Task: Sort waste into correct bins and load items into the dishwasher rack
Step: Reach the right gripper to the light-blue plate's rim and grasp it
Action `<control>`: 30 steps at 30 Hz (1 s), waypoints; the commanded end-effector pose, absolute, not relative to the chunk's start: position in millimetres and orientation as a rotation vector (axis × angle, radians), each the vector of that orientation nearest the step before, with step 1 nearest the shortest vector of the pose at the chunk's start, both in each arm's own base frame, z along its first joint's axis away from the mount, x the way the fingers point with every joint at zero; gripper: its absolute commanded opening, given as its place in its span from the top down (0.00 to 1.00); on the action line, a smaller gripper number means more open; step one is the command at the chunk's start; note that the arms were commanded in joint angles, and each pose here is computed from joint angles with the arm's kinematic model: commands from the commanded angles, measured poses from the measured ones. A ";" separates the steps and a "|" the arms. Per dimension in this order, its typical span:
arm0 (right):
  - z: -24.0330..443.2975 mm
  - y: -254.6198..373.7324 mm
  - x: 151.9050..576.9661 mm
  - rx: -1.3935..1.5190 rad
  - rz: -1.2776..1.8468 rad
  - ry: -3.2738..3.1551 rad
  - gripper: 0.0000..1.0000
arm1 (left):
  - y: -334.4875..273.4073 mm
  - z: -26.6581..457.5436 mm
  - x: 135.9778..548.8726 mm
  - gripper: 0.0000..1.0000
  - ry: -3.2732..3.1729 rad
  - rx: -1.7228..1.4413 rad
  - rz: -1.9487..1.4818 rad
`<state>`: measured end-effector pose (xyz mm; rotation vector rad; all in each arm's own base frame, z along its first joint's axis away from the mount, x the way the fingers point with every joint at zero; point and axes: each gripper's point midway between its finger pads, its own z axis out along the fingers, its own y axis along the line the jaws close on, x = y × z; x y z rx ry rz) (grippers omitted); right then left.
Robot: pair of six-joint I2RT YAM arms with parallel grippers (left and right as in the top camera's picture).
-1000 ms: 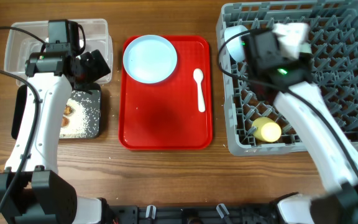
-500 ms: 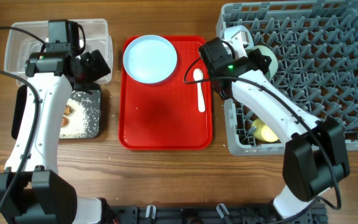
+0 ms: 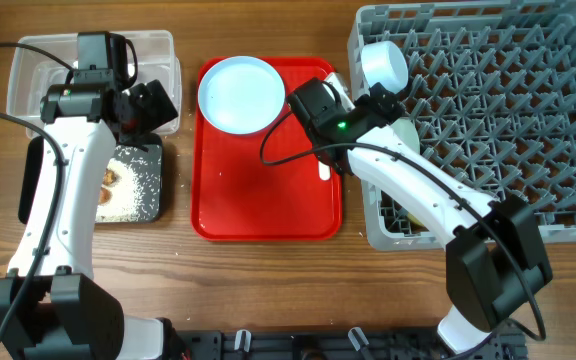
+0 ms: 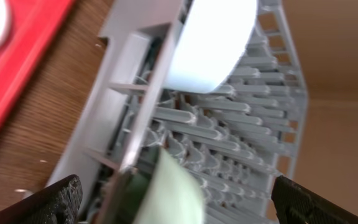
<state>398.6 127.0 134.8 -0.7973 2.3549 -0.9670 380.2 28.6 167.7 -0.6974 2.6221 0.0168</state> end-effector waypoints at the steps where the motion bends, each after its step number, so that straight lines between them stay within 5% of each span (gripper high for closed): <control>1: 137.6 157.4 404.1 -0.781 -0.729 2.389 0.00 | 32.1 173.9 382.7 0.00 2.602 -0.697 0.022; 10: 182.2 318.2 388.6 -0.848 0.529 2.307 0.00 | 32.2 173.9 382.7 0.00 2.602 -0.697 0.022; 12: 182.2 321.5 406.3 -0.691 0.543 2.303 0.09 | 32.2 173.9 382.7 0.00 2.602 -0.697 0.022; 14: 170.4 309.7 434.6 -0.443 0.447 2.325 0.30 | 32.2 173.9 382.7 0.00 2.602 -0.697 0.022; 16: 145.6 297.1 458.5 -0.224 0.348 2.342 0.37 | 32.2 173.9 382.7 0.00 2.602 -0.697 0.022; 23: 34.8 308.1 456.9 -0.039 0.395 2.548 0.43 | 32.2 173.9 382.7 0.00 2.602 -0.697 0.022; 27: 10.5 305.6 453.3 0.019 0.382 2.595 0.47 | 32.2 173.9 382.7 0.00 2.602 -0.697 0.022; 30: 7.4 305.6 452.0 0.052 0.391 2.606 0.60 | 32.2 173.9 382.7 0.00 2.602 -0.697 0.022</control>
